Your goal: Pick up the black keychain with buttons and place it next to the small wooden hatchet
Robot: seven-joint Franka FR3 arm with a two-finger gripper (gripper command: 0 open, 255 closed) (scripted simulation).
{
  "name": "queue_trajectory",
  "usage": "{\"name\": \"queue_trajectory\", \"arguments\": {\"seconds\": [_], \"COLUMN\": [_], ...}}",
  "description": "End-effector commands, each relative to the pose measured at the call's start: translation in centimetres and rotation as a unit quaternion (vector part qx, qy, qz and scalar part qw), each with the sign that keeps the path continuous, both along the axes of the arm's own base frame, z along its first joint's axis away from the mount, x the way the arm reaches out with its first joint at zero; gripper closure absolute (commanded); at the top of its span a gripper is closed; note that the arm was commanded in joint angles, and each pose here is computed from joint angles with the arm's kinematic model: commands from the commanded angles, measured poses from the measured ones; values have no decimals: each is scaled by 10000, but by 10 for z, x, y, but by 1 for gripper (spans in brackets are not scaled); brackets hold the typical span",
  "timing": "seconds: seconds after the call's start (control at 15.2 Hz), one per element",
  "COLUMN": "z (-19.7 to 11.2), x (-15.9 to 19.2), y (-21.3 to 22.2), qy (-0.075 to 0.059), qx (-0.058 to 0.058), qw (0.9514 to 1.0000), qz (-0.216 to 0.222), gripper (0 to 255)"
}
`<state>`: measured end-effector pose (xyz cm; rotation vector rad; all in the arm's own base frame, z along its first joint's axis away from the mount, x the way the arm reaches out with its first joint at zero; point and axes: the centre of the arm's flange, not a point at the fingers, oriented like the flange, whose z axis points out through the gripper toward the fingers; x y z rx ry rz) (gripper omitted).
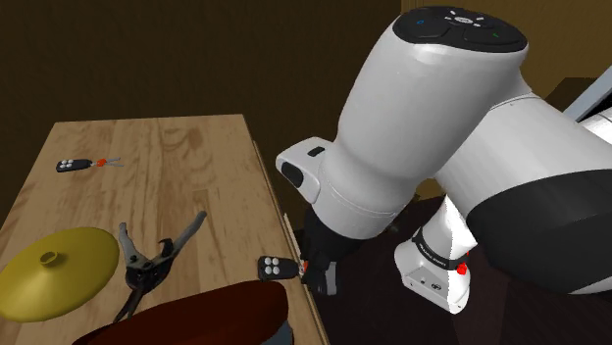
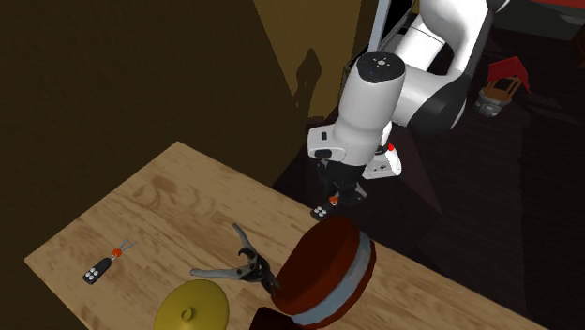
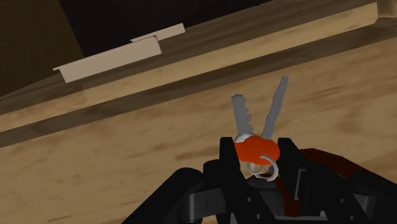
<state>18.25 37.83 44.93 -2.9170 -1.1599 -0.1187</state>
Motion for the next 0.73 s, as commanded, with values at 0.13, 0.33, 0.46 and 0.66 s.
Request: {"name": "queue_trajectory", "arguments": {"seconds": [0.13, 0.33, 0.46, 0.66], "z": [-20, -36, -47, -63], "x": [-2, -2, -2, -2], "y": [1, 1, 1, 1], "qy": [2, 2, 2, 2], "qx": [0, 0, 0, 0], "qw": [10000, 10000, 10000, 10000], "qz": [-4, -4, -4, -4], "gripper": [255, 255, 255, 255]}}
